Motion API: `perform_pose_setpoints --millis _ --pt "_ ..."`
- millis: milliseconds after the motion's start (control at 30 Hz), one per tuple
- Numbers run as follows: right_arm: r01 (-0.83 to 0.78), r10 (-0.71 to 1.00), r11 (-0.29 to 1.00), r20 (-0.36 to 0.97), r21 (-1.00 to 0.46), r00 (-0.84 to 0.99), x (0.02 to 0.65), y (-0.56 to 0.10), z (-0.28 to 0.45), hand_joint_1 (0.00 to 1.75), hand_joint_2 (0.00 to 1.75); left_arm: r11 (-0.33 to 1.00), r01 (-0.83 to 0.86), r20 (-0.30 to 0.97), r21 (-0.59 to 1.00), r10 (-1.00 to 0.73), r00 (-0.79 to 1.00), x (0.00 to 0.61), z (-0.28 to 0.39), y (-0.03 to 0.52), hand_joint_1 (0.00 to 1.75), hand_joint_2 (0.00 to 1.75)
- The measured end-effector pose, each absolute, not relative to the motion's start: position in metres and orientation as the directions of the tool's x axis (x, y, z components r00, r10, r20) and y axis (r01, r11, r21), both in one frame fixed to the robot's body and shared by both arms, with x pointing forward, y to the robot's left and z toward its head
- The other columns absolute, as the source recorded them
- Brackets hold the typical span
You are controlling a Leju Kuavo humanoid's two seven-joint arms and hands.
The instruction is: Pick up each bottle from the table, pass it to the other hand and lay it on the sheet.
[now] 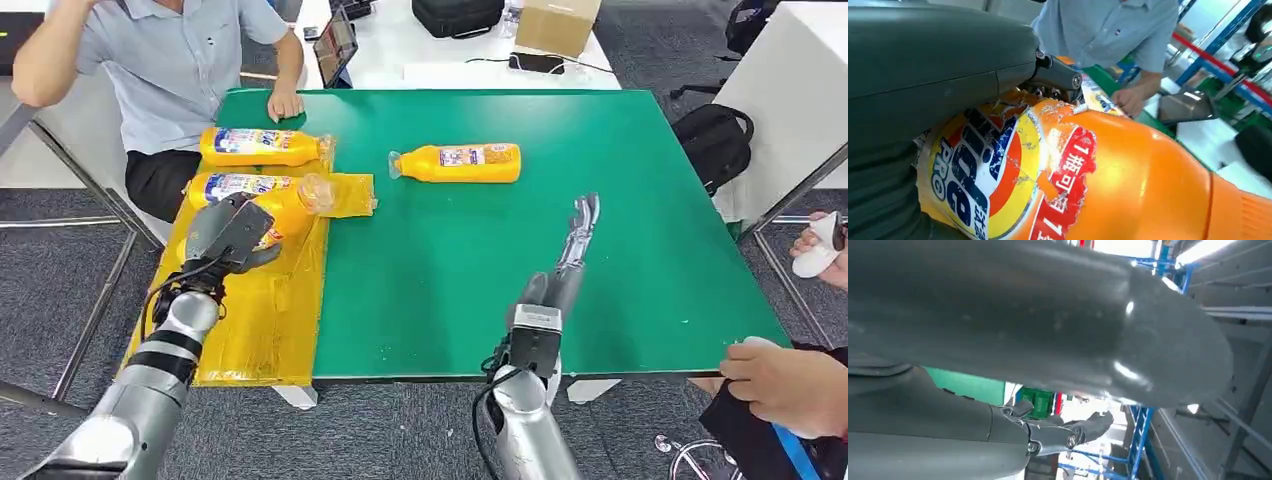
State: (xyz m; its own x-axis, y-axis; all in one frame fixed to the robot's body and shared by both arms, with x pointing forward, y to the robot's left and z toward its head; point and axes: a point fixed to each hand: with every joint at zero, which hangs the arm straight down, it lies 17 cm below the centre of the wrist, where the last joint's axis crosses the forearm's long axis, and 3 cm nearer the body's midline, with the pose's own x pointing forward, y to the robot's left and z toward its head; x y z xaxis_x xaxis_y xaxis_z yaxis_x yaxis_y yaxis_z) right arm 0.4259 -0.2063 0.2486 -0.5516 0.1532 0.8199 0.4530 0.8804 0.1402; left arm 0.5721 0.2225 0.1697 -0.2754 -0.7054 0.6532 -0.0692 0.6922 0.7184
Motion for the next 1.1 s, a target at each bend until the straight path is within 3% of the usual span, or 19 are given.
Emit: perform_pose_setpoints --millis 667,700,900,1000,1100 --pt "0.487 0.152 0.858 0.825 0.163 -0.545 0.422 -0.22 0.248 0.0 0.0 0.668 -0.048 0.643 0.742 -0.731 -0.228 0.58 0.155 0.237 1.75 1.75" --pt "0.487 0.148 0.857 0.826 0.167 -0.544 0.422 -0.221 0.248 0.0 1.75 0.658 -0.051 0.634 0.751 -0.741 -0.223 0.581 0.154 0.238 1.75 1.75" --pt "0.398 0.024 0.885 0.829 0.243 -0.559 0.426 -0.208 0.245 0.0 1.75 0.349 0.106 0.365 0.931 -0.899 -0.242 0.583 0.116 0.219 1.75 1.75" --pt "0.33 -0.025 0.91 0.826 0.252 -0.563 0.429 -0.19 0.244 0.0 1.75 0.29 0.265 0.356 0.92 -0.899 -0.254 0.572 0.078 0.21 1.75 1.75" --pt "0.277 -0.073 0.925 0.838 0.26 -0.541 0.432 -0.173 0.234 0.0 1.75 0.233 0.39 0.354 0.891 -0.894 -0.276 0.556 0.046 0.203 1.59 1.75"
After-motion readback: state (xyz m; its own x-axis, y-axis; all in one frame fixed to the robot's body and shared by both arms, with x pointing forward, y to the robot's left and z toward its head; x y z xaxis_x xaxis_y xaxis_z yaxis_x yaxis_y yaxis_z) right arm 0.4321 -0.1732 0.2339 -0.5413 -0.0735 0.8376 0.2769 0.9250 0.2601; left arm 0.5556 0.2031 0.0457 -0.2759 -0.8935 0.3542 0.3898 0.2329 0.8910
